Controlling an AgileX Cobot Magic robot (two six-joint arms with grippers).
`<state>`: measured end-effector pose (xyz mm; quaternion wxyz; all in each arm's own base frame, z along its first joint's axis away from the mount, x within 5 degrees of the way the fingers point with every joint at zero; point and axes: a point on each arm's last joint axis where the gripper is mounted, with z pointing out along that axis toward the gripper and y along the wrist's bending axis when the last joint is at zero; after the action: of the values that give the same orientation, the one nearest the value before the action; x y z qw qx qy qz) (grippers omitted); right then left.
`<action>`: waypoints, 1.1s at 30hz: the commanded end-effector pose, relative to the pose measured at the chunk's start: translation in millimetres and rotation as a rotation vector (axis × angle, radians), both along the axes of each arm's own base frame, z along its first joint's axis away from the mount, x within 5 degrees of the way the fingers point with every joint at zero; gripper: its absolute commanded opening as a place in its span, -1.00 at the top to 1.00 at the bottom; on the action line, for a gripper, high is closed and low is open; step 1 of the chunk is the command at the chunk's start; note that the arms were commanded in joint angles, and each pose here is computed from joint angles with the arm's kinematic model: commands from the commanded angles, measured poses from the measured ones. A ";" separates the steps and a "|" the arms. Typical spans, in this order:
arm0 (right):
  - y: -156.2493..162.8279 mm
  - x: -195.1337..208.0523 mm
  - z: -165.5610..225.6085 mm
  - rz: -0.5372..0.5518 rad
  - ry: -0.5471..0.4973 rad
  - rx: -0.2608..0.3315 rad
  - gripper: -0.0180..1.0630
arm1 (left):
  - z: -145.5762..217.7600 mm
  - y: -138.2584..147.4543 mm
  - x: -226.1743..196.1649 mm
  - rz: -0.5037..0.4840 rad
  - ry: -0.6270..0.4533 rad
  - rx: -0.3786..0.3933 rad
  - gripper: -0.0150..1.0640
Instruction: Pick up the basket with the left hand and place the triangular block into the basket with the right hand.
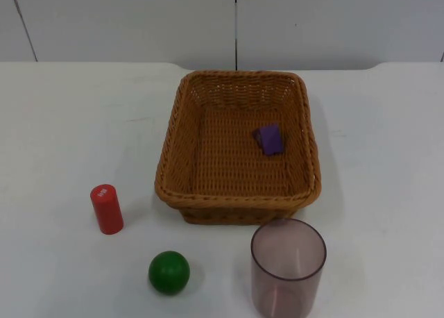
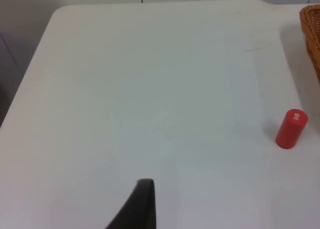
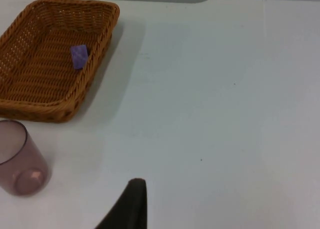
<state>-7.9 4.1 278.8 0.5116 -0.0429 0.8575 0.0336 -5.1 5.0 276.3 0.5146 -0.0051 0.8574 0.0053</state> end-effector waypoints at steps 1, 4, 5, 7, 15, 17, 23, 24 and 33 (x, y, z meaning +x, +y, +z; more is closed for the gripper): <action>-0.4 0.1 1.2 -0.005 -0.018 0.000 -0.97 | -1.3 0.5 0.3 0.001 0.001 -0.001 -0.97; -0.6 0.1 1.2 -0.006 -0.018 -0.002 -0.97 | -1.3 0.5 0.3 0.001 0.001 -0.001 -0.97; -0.6 0.1 1.2 -0.007 -0.018 0.000 -0.97 | -1.3 0.5 0.3 0.001 0.001 -0.001 -0.97; -1.2 0.3 1.3 -0.020 -0.018 0.010 -0.97 | -1.3 0.5 0.3 0.001 0.001 -0.001 -0.97; -4.6 0.5 1.3 -0.077 -0.015 0.040 -0.97 | -1.3 0.5 0.3 0.001 0.001 -0.001 -0.97; -4.6 0.5 1.3 -0.077 -0.015 0.040 -0.97 | -1.3 0.5 0.3 0.001 0.001 -0.001 -0.97; -3.5 0.4 1.3 -0.054 -0.017 0.021 -0.97 | -1.3 0.3 0.3 -0.001 0.001 -0.003 -0.97; -3.5 0.4 1.3 -0.054 -0.017 0.021 -0.97 | -1.3 0.3 0.3 -0.001 0.001 -0.003 -0.97; -3.5 0.4 1.3 -0.056 -0.016 0.025 -0.97 | -1.3 -0.1 0.3 -0.008 0.002 0.000 -0.97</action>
<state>-7.4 0.2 279.0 0.5131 -0.0110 0.8578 0.0274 -5.2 5.0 276.2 0.5139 -0.0051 0.8578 0.0053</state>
